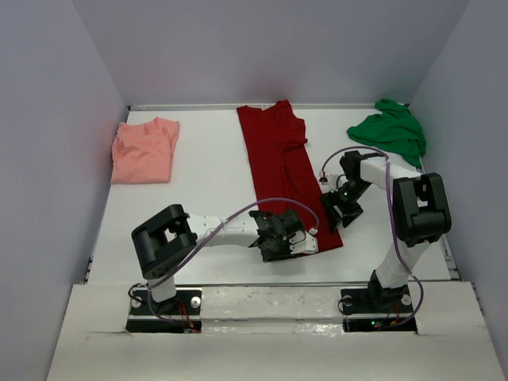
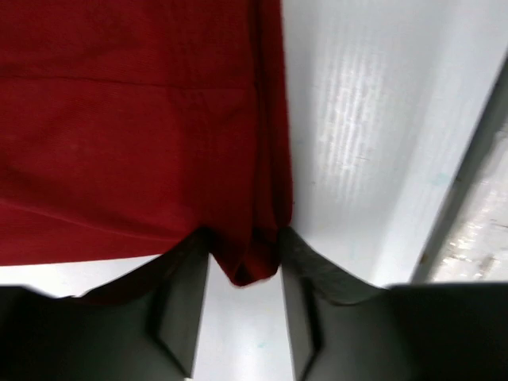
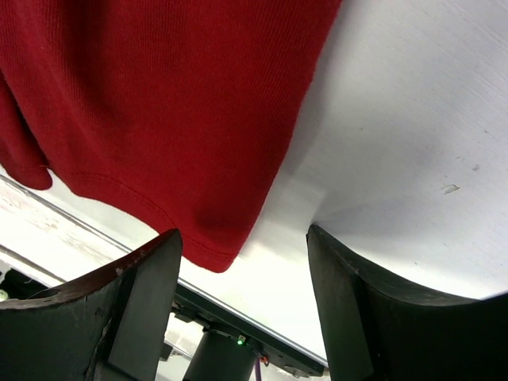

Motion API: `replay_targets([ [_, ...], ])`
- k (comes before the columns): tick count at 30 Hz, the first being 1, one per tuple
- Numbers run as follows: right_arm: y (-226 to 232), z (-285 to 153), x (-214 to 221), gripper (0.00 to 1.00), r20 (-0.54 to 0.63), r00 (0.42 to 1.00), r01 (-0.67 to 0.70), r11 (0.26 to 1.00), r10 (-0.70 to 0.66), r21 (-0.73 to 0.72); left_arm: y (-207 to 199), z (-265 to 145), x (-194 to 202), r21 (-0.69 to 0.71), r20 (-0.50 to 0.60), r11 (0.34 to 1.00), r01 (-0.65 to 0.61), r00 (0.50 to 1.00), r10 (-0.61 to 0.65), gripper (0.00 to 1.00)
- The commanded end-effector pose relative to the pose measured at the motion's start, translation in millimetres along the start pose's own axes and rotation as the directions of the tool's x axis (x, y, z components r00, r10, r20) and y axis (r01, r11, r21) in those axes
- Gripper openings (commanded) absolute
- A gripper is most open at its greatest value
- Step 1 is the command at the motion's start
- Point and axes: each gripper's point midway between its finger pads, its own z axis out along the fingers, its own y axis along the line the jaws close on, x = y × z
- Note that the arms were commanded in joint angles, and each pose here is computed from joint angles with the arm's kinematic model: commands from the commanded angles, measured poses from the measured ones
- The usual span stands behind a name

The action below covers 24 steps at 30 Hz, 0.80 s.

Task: Fold and stack the t-shirts
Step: Fold the tshirt

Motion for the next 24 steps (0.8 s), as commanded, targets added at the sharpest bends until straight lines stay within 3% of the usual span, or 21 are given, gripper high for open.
replay_targets([
  [1, -3.7, -9.4, -5.4, 0.70, 0.036, 0.999, 0.022, 0.999, -0.023, 0.030, 5.6, 12.5, 2.9, -0.033, -0.052, 0.999, 0.016, 0.999, -0.018, 0.45],
  [5, -3.0, -10.9, -4.4, 0.70, 0.036, 0.999, 0.027, 0.999, -0.028, 0.030, 11.8, 18.2, -1.4, -0.070, -0.067, 0.997, 0.013, 0.998, -0.017, 0.32],
  [6, -2.9, -11.4, -3.8, 0.70, 0.034, 0.999, 0.028, 0.999, -0.029, 0.031, 11.7, 21.5, -0.4, -0.081, -0.079, 0.997, 0.012, 0.997, -0.018, 0.24],
  [8, -2.1, -11.9, -2.2, 0.69, 0.029, 0.999, 0.030, 0.999, -0.031, 0.028, 10.8, 23.6, -0.3, -0.077, -0.086, 0.997, 0.006, 0.996, -0.013, 0.17],
  [9, -1.3, -12.1, -0.1, 0.69, 0.021, 0.999, 0.030, 0.999, -0.031, 0.025, 14.8, 23.4, 1.1, -0.106, -0.097, 0.994, 0.006, 0.995, -0.017, 0.05],
  [10, -1.2, -12.3, 1.0, 0.69, 0.016, 0.999, 0.030, 0.999, -0.031, 0.025, 15.0, 23.5, 0.8, -0.109, -0.098, 0.994, 0.005, 0.995, -0.015, 0.01],
  [24, 13.3, -30.5, 20.9, 0.65, -0.069, 0.998, 0.006, 1.000, -0.008, -0.029, 26.1, -0.1, -3.2, -0.195, -0.066, 0.981, -0.002, 0.998, -0.011, 0.00],
])
